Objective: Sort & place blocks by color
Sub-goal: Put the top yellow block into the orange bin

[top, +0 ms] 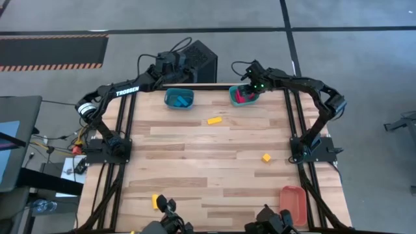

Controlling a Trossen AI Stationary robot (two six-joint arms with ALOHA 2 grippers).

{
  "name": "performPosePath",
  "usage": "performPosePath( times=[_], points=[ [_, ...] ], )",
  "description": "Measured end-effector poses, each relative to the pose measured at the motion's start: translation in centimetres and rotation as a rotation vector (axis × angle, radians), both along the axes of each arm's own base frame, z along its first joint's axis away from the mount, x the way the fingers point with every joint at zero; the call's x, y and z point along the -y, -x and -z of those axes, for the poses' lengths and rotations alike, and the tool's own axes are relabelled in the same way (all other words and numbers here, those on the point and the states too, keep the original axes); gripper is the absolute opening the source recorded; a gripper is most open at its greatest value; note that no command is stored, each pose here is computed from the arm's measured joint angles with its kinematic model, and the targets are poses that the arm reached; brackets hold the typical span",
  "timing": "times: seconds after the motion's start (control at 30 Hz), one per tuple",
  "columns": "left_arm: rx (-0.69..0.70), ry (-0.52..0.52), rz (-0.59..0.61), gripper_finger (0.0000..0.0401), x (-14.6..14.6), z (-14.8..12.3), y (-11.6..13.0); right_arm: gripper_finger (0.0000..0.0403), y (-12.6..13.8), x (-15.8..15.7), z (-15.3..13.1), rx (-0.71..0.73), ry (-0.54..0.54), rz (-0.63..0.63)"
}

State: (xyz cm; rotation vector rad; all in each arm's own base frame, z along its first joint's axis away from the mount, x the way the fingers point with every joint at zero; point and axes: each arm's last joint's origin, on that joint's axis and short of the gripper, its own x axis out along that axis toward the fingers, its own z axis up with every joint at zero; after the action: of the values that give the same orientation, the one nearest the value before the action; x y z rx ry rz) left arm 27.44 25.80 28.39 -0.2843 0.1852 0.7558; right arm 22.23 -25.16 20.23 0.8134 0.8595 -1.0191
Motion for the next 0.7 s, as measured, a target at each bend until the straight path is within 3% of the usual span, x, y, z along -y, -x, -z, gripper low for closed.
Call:
performPosePath(
  times=[0.17,0.37,0.53,0.7],
  points=[
    [-0.017,0.028,0.023,0.0307,0.1,0.3,0.0,0.0212,-0.2,0.0,-0.1,0.054,-0.021,-0.028],
    [-0.016,0.017,0.119,0.0307,0.3,0.2,-0.2,0.021,-1.4,0.0,-1.4,0.295,-0.053,-0.157],
    [-0.01,0.02,0.198,0.0307,0.6,0.2,-0.4,0.0207,-2.4,-1.1,-3.1,0.384,-0.016,-0.215],
    [0.019,0.061,0.196,0.0307,1.3,0.2,-1.0,0.0207,-4.3,-3.0,-3.6,0.358,0.1,-0.461]
  ],
)
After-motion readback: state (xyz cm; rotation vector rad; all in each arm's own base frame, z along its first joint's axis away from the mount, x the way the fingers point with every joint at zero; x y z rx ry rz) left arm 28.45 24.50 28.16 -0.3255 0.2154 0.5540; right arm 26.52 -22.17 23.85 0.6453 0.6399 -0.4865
